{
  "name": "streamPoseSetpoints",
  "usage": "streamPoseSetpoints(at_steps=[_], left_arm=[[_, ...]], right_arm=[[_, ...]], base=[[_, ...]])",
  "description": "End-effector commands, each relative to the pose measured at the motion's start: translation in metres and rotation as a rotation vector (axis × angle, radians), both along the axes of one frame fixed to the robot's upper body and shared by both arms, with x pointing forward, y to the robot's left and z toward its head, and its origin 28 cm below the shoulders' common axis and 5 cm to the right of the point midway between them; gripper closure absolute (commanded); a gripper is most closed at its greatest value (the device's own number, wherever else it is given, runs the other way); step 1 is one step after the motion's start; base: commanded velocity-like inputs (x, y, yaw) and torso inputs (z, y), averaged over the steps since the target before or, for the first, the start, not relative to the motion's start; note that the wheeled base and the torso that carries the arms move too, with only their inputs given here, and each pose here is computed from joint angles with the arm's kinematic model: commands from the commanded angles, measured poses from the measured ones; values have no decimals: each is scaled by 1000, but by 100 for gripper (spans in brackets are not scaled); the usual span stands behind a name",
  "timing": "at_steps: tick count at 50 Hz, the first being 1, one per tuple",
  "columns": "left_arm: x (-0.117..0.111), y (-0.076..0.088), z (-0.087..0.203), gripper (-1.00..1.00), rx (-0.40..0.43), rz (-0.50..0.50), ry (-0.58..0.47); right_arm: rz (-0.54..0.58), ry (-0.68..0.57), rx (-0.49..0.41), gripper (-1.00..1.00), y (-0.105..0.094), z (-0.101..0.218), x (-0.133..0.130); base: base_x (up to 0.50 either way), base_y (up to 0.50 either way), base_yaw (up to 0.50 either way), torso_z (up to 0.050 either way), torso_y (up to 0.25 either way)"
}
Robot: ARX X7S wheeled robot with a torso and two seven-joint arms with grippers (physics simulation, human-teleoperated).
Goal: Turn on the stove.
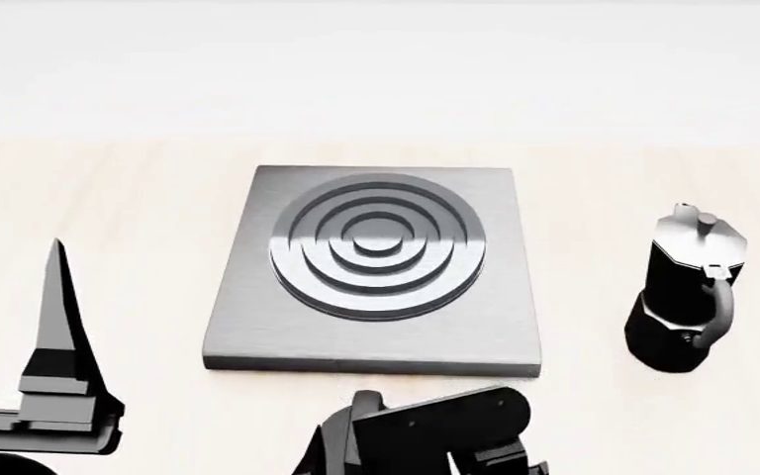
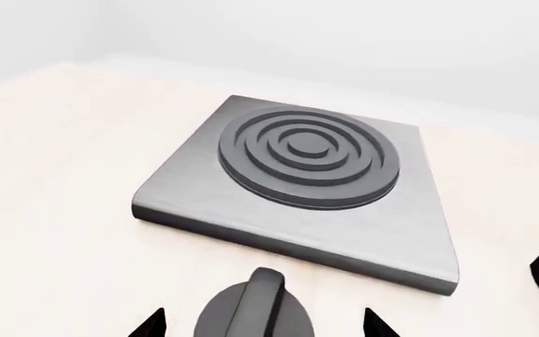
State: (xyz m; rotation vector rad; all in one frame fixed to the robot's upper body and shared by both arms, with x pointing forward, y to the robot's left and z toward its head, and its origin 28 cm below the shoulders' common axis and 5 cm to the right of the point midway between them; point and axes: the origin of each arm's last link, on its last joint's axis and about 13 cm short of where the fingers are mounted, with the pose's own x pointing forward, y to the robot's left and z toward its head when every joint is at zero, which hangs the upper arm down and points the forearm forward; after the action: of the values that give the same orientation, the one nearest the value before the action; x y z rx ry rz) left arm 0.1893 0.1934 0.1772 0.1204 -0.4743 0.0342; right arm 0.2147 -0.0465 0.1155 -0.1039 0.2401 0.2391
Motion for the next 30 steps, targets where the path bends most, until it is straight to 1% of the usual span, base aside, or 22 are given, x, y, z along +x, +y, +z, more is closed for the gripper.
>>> streamPoseSetpoints(at_steps=[1,20,30], left_arm=[[0,0,0,-100,2,0,1],[1,-1,-1,-100,4,0,3],[0,0,-1,-100,3,0,3]], right_arm=[[3,49,4,-100,1,-5,2],[2,105,32,-100,2,-15,10],[-17,123,39,-100,1,-21,17]], base=[[0,0,0,0,0],[0,0,0,0,0],[0,0,0,0,0]])
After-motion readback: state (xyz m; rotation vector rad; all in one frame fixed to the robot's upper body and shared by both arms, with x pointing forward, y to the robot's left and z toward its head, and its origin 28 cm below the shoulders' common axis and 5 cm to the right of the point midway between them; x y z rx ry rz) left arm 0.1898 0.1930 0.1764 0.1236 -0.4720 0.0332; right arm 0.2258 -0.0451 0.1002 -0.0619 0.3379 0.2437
